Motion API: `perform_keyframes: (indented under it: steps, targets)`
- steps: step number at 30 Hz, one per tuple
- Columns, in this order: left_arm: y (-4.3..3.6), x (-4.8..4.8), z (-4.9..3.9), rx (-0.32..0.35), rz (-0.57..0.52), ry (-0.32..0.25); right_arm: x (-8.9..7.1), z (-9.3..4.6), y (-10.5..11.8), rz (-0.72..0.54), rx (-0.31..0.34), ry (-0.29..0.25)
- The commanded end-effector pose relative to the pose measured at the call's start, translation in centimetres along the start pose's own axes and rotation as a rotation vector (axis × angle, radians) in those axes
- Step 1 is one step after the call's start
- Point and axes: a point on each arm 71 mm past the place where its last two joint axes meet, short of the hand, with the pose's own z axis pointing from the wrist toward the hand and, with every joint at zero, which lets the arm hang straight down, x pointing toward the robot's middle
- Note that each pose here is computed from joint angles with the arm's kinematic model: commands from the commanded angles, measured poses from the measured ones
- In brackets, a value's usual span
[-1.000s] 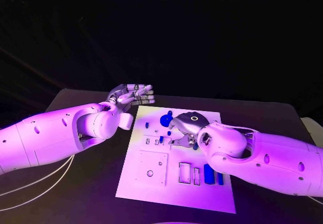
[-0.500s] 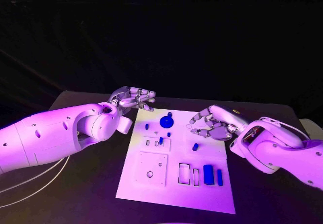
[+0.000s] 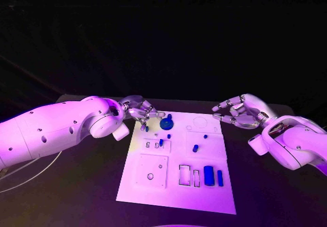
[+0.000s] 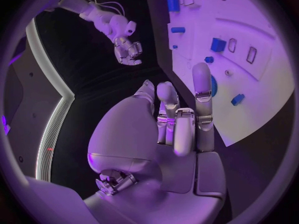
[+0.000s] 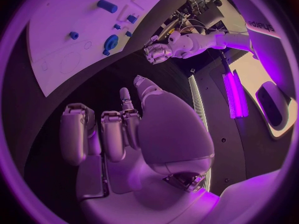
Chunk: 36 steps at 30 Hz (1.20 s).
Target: Assemble the parts on the task board
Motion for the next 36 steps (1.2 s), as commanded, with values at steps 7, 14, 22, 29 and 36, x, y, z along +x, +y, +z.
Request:
perform_keyframes:
  steps: [7,14,22,29,36]
  targets:
    - [-0.29,0.43,1.08,-0.258,0.42,0.042,-1.0,0.4,-0.8,0.098,0.032,-0.059]
    - [-0.81,0.71,1.66,-0.334,0.49,0.042,-0.8,0.6,-0.8,0.085,0.039,-0.048]
    - [-1.04,1.5,2.36,-0.379,0.512,0.077,-0.7,0.7,-0.8,0.078,0.048,-0.044]
    - [-1.11,2.06,2.64,-0.395,0.516,0.101,-0.6,0.9,-0.9,0.074,0.054,-0.041]
    - [-1.24,2.59,2.81,-0.396,0.511,0.129,-0.6,1.0,-1.0,0.071,0.06,-0.04]
